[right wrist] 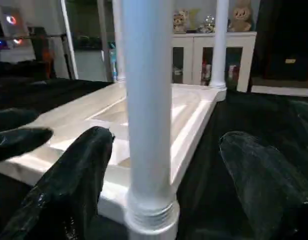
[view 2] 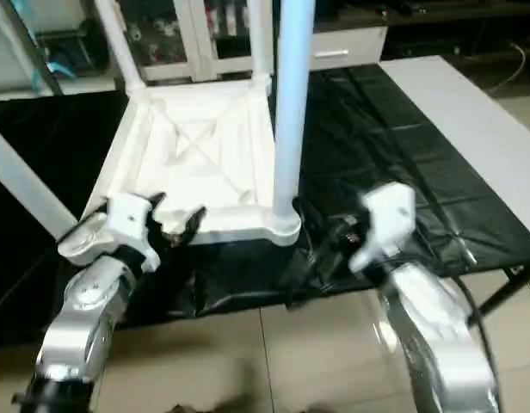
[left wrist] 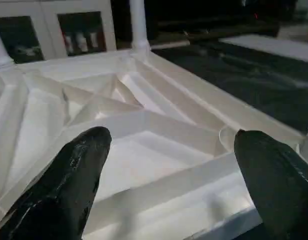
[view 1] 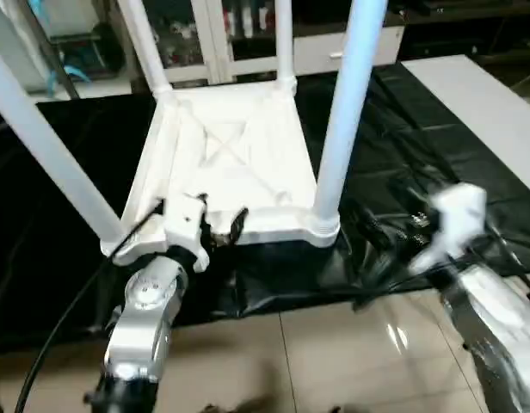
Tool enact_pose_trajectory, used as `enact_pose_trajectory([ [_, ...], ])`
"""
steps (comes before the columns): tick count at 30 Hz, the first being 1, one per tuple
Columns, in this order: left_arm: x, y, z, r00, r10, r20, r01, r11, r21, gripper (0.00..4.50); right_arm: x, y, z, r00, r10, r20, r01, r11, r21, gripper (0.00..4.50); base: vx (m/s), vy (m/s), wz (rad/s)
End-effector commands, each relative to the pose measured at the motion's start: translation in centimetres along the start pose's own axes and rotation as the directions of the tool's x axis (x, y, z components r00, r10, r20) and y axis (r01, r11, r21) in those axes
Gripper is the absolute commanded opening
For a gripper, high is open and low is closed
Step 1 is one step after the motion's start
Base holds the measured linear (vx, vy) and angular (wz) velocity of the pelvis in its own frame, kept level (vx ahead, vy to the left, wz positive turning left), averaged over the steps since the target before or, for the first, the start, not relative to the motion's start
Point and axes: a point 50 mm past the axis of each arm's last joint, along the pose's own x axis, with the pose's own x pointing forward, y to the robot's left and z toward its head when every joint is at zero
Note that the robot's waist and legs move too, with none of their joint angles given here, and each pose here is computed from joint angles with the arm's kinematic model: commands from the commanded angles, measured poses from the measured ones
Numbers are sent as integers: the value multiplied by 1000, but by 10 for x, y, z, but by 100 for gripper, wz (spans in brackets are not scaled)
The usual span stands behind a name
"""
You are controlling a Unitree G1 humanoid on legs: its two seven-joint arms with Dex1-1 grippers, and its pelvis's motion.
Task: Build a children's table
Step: Rotate table base
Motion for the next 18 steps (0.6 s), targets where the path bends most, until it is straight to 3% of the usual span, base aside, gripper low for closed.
enact_pose_trajectory([
  [1,-3,3,0,999,49,2,-49,999,-10,446,-7,-8,-8,992,-117,-40,117,993,-18,378,0,0,0],
  [4,-4,4,-3,992,125,3,-125,992,-13,446,-11,-19,-23,956,-270,-115,265,963,-58,378,0,0,0],
  [9,-6,1,-1,985,170,8,-170,985,-24,446,-4,-12,-26,965,-214,-149,208,977,-50,378,0,0,0],
  [18,-7,-5,0,984,178,8,-177,983,-46,446,7,-18,-28,962,-225,-156,218,974,-56,378,10,2,-1],
])
